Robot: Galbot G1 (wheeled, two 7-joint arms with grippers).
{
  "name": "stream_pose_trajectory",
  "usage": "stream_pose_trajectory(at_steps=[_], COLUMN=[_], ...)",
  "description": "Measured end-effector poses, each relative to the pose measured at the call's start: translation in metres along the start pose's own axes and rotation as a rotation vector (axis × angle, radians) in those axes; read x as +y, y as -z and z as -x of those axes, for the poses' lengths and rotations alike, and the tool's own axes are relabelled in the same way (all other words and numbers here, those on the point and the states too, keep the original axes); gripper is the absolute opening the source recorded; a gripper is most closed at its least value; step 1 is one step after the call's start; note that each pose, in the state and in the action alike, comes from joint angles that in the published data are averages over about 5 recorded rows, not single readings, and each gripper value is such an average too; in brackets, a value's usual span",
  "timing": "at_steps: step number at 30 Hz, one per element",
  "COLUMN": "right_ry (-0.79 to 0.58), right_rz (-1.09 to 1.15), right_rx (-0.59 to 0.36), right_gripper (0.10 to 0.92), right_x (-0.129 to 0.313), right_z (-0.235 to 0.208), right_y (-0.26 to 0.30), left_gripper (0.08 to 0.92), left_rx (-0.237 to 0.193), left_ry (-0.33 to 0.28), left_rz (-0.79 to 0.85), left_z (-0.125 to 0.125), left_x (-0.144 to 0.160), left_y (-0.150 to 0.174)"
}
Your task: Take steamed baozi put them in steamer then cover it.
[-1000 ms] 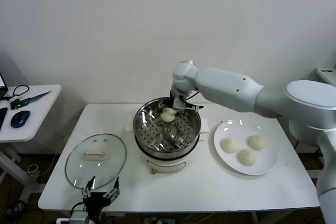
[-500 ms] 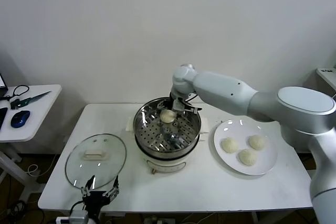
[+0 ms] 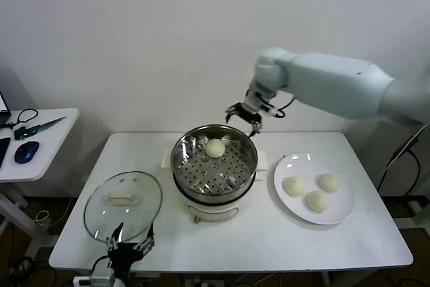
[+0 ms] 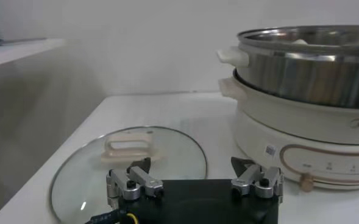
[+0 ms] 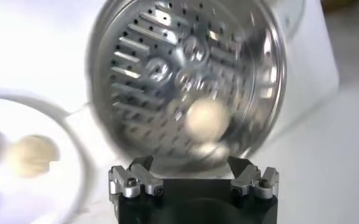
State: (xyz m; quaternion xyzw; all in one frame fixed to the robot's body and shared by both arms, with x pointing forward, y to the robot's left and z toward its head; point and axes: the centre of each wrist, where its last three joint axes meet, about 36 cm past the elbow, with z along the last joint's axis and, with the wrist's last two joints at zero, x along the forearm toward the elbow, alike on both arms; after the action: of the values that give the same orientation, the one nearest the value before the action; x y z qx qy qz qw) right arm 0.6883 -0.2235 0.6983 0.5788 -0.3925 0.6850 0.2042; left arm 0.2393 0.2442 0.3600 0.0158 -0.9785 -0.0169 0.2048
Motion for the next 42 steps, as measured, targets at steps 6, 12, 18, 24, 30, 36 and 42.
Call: stream_pose_trajectory(at_steps=[6,12,18,24,30,36,42], right_ry=[0.025,0.049,0.081,0.110,0.133,0.140,0.141], right_rz=[0.305,0.509,0.617,0.671,0.700,0.722,0.736], right_rx=[0.035,0.036,0.031,0.039,0.049,0.060,0.068], right_gripper=[0.823,0.823,0.823,0.823,0.823,0.823,0.786], right_x=[0.070,0.118,0.142,0.154,0.159,0.159,0.159], right_z=[0.014,0.058,0.101,0.138,0.169,0.192,0.208], right_y=[-0.046,-0.062,-0.064,-0.062,-0.059,-0.057,-0.056], left_gripper=[0.823,0.823,0.823,0.823,0.823,0.823,0.823], left_rx=[-0.007,-0.006,-0.001,0.007,0.013,0.016,0.017], left_ry=[0.002,0.007,0.013,0.015,0.021,0.028,0.028], left_rz=[-0.008,-0.011,-0.010,-0.010,-0.008,-0.007,-0.006], left_z=[0.001,0.000,0.001,0.001,0.002,0.003,0.005], left_x=[0.000,0.001,0.002,0.002,0.003,0.005,0.005], left_y=[0.001,0.001,-0.001,-0.003,-0.006,-0.008,-0.008])
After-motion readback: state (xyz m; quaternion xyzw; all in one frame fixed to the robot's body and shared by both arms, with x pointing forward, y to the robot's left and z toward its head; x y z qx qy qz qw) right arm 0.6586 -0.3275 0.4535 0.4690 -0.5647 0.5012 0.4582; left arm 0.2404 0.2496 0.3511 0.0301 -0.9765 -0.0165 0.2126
